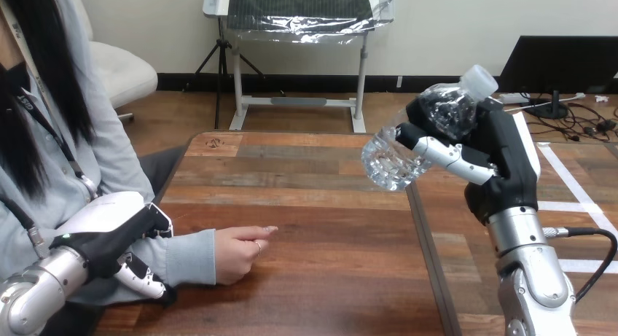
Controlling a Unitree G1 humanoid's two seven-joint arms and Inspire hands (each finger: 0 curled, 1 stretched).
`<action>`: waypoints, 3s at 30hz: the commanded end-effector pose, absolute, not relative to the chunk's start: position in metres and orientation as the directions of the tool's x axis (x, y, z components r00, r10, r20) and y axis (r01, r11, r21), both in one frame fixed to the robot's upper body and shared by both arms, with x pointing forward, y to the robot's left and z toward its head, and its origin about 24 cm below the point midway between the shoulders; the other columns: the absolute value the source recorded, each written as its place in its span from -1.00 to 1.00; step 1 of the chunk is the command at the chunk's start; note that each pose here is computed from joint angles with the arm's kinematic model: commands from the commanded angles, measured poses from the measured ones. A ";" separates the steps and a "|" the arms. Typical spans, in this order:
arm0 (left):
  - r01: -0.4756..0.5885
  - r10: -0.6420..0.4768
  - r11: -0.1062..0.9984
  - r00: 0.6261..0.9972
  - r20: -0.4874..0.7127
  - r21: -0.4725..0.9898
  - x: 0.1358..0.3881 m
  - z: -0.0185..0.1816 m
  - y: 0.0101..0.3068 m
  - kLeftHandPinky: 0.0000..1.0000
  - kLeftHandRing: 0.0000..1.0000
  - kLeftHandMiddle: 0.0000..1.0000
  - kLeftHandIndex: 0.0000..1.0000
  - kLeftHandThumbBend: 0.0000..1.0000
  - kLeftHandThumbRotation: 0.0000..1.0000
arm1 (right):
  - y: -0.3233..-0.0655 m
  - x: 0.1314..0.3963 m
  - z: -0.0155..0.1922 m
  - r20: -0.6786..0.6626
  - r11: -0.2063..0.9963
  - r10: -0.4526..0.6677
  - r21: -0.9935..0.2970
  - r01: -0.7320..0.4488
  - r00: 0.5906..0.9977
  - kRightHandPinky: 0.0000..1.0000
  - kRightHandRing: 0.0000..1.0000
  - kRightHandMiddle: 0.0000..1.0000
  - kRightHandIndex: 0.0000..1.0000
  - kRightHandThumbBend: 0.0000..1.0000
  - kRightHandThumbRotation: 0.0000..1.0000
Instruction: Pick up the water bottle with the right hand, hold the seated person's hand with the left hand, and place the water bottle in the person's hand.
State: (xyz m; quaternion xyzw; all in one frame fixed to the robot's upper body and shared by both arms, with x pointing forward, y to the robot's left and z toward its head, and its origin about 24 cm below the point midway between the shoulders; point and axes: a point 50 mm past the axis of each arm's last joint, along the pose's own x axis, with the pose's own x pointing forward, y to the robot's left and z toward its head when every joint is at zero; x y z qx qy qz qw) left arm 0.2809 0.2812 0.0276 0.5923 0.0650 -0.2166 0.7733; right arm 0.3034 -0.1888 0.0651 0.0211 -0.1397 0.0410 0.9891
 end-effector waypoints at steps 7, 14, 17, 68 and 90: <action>0.358 -0.318 0.192 0.904 -0.287 0.914 0.294 0.048 0.266 -0.60 -0.49 -0.38 -0.40 0.50 -1.00 | -0.174 0.319 0.087 0.366 0.991 0.121 0.006 -0.132 0.923 -0.37 -0.23 -0.08 -0.07 0.28 -1.00; 0.347 -0.334 0.184 0.902 -0.273 0.920 0.296 0.055 0.261 -0.61 -0.50 -0.39 -0.41 0.50 -1.00 | -0.169 0.321 0.084 0.362 0.988 0.147 -0.016 -0.152 0.921 -0.36 -0.22 -0.06 -0.06 0.31 -1.00; 0.341 -0.345 0.187 0.901 -0.263 0.921 0.296 0.058 0.259 -0.62 -0.51 -0.40 -0.41 0.50 -1.00 | -0.168 0.323 0.082 0.360 0.987 0.157 -0.016 -0.162 0.920 -0.36 -0.22 -0.05 -0.05 0.31 -1.00; 0.317 -0.420 0.087 0.871 -0.254 0.945 0.305 0.090 0.241 -0.59 -0.49 -0.38 -0.40 0.62 -1.00 | -0.156 0.334 0.069 0.321 0.983 0.180 -0.013 -0.185 0.930 -0.29 -0.15 0.00 -0.03 0.46 -1.00; 0.310 -0.440 0.061 0.862 -0.253 0.949 0.309 0.102 0.231 -0.61 -0.51 -0.39 -0.41 0.64 -1.00 | -0.152 0.334 0.066 0.308 0.981 0.187 -0.015 -0.192 0.933 -0.32 -0.18 -0.02 -0.02 0.45 -1.00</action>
